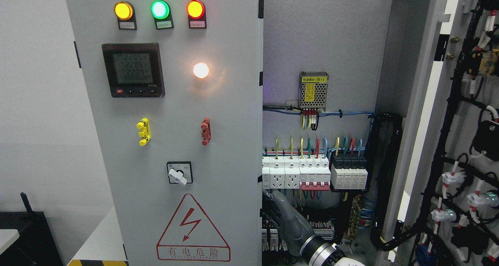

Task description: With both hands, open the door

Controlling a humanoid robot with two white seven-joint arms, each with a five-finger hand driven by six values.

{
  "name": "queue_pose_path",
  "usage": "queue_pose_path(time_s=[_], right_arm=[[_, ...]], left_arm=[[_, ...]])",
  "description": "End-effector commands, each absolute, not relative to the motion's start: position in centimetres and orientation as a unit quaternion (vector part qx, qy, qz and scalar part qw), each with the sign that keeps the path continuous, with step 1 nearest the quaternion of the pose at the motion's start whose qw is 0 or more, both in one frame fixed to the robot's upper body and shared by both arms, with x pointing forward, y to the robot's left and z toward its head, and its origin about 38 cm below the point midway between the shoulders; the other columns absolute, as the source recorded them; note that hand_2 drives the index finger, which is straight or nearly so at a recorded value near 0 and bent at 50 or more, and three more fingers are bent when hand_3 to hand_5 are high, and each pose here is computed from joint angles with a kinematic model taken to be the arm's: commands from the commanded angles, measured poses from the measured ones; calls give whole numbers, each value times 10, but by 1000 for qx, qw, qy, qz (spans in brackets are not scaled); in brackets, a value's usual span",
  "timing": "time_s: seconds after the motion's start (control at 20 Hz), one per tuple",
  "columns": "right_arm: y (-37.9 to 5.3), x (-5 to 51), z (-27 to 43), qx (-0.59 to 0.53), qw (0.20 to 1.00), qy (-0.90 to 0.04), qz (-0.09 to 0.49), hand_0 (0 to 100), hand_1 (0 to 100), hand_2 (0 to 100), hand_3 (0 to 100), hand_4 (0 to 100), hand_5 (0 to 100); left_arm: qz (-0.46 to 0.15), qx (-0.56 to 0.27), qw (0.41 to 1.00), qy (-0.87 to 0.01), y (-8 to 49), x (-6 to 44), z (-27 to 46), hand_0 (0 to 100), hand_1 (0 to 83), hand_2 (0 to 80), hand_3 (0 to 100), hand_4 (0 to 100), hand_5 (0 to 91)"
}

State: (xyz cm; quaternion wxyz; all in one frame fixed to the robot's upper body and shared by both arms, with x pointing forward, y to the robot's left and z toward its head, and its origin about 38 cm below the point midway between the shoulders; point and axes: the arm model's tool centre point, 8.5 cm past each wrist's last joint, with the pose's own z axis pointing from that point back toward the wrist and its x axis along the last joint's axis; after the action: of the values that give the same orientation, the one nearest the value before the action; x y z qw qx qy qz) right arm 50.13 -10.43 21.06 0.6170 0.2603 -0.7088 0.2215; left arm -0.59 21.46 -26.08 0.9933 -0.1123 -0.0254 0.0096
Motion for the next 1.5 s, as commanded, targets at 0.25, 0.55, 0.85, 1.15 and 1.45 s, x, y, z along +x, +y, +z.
queue_pose_path(time_s=[0.25, 0.55, 0.85, 1.15, 1.45], right_arm=[[-104, 500, 210, 274, 611, -703, 240, 107, 0, 0, 0, 0, 0], [-103, 502, 214, 280, 607, -701, 248, 107, 0, 0, 0, 0, 0], [-100, 500, 214, 287, 605, -698, 254, 106, 0, 0, 0, 0, 0], [-98, 498, 214, 301, 601, -693, 262, 106, 0, 0, 0, 0, 0], [-99, 497, 214, 306, 599, -691, 267, 106, 0, 0, 0, 0, 0]], left_arm=[[11, -112, 993, -19, 215, -15, -261, 0, 0, 0, 0, 31, 0], [11, -112, 993, -19, 215, -15, -261, 0, 0, 0, 0, 31, 0], [11, -112, 993, -20, 215, -15, -261, 0, 0, 0, 0, 31, 0], [11, -112, 993, -19, 215, -15, -261, 0, 0, 0, 0, 30, 0], [11, -112, 993, -19, 215, -15, -261, 0, 0, 0, 0, 30, 0]])
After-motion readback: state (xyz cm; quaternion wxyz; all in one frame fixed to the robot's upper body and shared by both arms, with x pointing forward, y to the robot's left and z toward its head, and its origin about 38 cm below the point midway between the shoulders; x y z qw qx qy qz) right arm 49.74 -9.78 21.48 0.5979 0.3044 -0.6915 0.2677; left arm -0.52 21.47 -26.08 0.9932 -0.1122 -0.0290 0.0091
